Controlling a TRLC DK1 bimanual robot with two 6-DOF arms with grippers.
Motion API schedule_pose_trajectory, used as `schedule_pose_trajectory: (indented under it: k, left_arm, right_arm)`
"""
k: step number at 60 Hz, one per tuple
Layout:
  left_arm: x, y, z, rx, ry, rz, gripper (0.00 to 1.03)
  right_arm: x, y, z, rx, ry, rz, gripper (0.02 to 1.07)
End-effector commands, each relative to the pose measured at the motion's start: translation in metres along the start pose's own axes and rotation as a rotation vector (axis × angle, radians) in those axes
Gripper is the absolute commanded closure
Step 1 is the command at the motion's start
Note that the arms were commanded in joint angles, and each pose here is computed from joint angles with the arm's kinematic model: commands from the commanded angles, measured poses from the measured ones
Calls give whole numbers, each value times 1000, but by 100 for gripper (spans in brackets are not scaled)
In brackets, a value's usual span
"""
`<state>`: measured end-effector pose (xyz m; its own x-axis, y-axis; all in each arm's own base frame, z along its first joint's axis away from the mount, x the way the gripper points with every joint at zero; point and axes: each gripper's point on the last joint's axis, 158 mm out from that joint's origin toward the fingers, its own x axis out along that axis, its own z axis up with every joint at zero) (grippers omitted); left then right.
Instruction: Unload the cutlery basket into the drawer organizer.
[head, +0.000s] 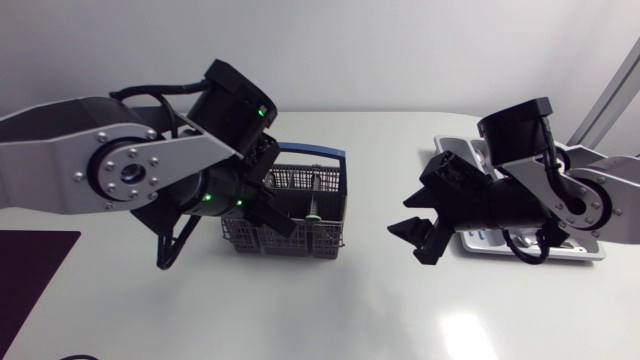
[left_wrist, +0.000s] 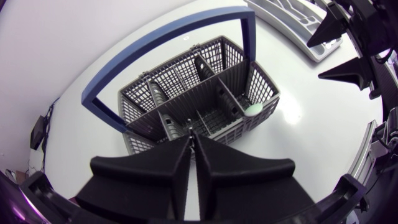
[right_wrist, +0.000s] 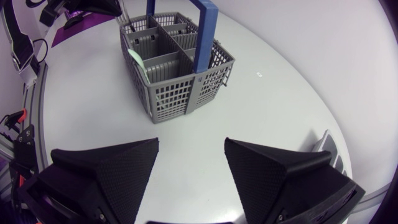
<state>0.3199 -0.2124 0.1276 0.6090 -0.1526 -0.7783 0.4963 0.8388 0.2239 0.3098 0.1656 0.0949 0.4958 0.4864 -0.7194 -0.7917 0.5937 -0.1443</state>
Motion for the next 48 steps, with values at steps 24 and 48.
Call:
schedule_pose_trajectory:
  k: [24, 48]
  left_arm:
    - [-87, 18, 48, -119, -236, -187, 100]
    - [-163, 32, 66, -227, -413, -472, 100]
  right_arm:
    - [-4, 19, 4, 13, 13, 33, 30]
    - [-36, 34, 41, -28, -101, 62, 30]
